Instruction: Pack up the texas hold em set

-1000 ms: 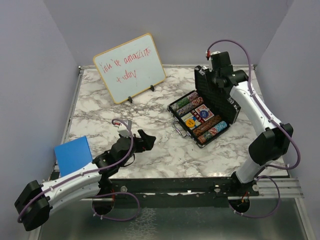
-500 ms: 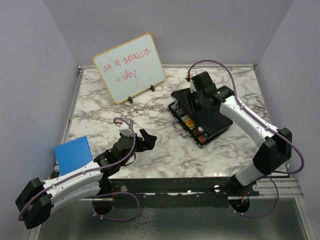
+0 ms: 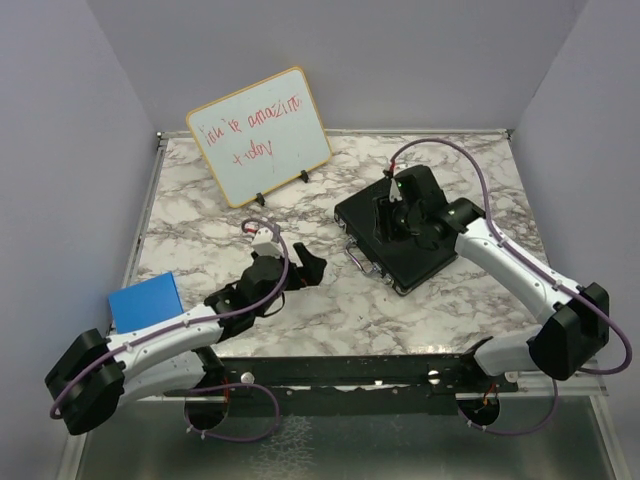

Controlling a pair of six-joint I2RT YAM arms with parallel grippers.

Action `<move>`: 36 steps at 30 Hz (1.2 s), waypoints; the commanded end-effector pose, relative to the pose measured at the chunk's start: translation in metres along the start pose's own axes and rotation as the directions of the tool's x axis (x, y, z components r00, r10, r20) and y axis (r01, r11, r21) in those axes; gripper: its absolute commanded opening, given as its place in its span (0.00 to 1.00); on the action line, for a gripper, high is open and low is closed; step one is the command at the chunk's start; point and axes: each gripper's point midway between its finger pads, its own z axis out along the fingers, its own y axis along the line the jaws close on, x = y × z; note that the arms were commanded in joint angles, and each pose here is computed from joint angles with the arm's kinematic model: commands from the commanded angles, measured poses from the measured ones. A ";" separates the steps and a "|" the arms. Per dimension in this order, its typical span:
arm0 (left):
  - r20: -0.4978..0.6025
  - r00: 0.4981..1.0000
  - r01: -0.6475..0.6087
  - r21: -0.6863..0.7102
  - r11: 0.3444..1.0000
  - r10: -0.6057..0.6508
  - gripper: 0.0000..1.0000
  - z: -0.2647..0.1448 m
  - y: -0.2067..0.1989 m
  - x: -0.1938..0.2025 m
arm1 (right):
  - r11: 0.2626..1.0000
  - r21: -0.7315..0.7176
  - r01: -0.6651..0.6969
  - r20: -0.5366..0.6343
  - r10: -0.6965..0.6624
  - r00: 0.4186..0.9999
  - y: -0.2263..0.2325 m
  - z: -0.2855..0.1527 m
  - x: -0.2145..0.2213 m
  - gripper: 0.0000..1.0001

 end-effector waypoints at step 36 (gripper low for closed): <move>-0.184 0.965 0.204 0.075 0.976 -0.188 0.33 0.172 0.001 -0.011 | 0.982 0.170 0.087 -0.481 0.005 0.877 -0.049 0.083 0.164 0.38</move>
